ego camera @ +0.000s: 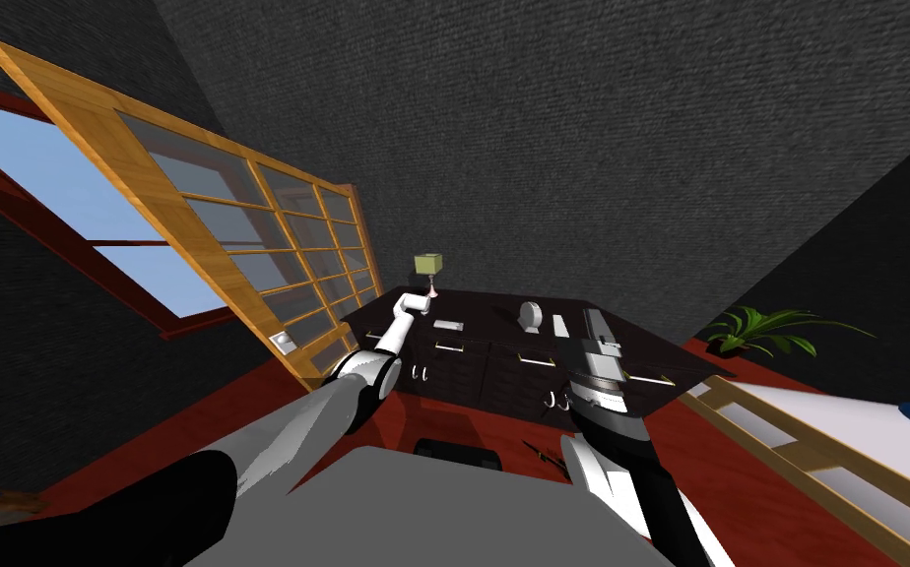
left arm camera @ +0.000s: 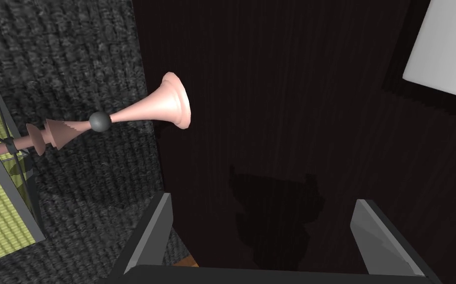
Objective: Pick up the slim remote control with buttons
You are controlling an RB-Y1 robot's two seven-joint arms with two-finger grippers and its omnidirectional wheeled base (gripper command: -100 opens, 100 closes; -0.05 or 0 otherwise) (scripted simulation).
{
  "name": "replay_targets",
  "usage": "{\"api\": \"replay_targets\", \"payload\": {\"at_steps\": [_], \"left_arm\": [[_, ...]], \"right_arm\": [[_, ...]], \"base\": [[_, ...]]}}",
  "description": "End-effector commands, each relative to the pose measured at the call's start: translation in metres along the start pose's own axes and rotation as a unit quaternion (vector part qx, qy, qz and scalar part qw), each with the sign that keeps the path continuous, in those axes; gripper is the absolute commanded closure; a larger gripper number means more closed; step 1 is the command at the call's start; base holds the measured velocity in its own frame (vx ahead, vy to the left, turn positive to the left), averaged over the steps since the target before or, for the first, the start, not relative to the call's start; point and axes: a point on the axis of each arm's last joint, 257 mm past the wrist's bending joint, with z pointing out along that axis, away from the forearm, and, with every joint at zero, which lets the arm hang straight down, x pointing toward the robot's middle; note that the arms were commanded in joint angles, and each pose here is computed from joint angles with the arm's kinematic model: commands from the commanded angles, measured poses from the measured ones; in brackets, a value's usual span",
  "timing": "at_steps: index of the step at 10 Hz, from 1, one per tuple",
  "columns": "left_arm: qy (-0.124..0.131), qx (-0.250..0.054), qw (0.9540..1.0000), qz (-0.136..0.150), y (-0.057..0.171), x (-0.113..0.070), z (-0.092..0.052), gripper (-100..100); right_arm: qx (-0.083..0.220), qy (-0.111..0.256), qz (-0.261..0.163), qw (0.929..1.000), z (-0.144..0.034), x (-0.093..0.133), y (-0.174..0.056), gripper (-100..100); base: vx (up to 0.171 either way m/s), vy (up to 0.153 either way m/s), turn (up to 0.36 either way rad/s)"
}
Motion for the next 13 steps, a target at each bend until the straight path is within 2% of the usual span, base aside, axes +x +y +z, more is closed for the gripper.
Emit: {"api": "replay_targets", "payload": {"at_steps": [1, 2, 3, 4, 5, 6, 7, 8, 9, 10, 11, 12, 13], "left_arm": [[0.004, -0.031, 0.9995, 0.004, 0.007, 0.007, 0.001, -100], [0.003, -0.046, 0.9989, 0.004, 0.017, 0.007, 0.003, -100], [0.008, -0.062, 0.998, 0.009, 0.015, 0.015, 0.0, -100], [0.007, -0.085, 0.9963, 0.009, 0.031, 0.013, 0.002, -100], [0.007, -0.085, 0.9963, 0.009, 0.031, 0.013, 0.002, -100], [0.012, -0.115, 0.9932, 0.014, 0.04, 0.021, 0.0, -100], [0.011, -0.124, 0.9921, 0.015, 0.046, 0.021, 0.0, -100], [0.017, -0.147, 0.9887, 0.021, 0.052, 0.029, -0.003, -100], [0.016, -0.162, 0.9864, 0.021, 0.061, 0.028, -0.003, -100], [0.023, -0.187, 0.9817, 0.028, 0.07, 0.037, -0.007, -100], [0.022, -0.198, 0.9795, 0.028, 0.076, 0.036, -0.008, -100], [0.029, -0.223, 0.9737, 0.036, 0.086, 0.045, -0.012, -100], [0.029, -0.232, 0.9715, 0.036, 0.091, 0.045, -0.015, -100]], "right_arm": [[0.0, 0.0, 0.0, 1.0, 0.0, 0.0, 0.0, 0], [0.0, 0.0, 0.0, 1.0, 0.0, 0.0, 0.0, 0], [0.0, 0.0, 0.0, 1.0, 0.0, 0.0, 0.0, 0], [0.0, 0.0, 0.0, 1.0, 0.0, 0.0, 0.0, 0], [0.0, 0.0, 0.0, 1.0, 0.0, 0.0, 0.0, 0], [0.0, 0.0, 0.0, 1.0, 0.0, 0.0, 0.0, 0], [0.0, 0.0, 0.0, 1.0, 0.0, 0.0, 0.0, 0], [0.0, 0.0, 0.0, 1.0, 0.0, 0.0, 0.0, 0], [0.0, 0.0, 0.0, 1.0, 0.0, 0.0, 0.0, 0], [0.0, 0.0, 0.0, 1.0, 0.0, 0.0, 0.0, 0], [0.0, 0.0, 0.0, 1.0, 0.0, 0.0, 0.0, 0], [0.0, 0.0, 0.0, 1.0, 0.0, 0.0, 0.0, 0], [0.0, 0.0, 0.0, 1.0, 0.0, 0.0, 0.0, 0]], "base": [[0.024, -0.011, 0.055], [0.026, -0.01, 0.029], [0.043, -0.014, 0.054], [0.042, -0.015, 0.031], [0.017, -0.006, -0.004], [0.04, -0.009, 0.039], [0.04, -0.012, 0.027], [0.05, -0.018, 0.045], [0.049, -0.019, 0.017], [0.06, -0.032, 0.027], [0.052, -0.024, 0.019], [0.067, -0.013, 0.039], [0.053, -0.017, 0.013]]}}
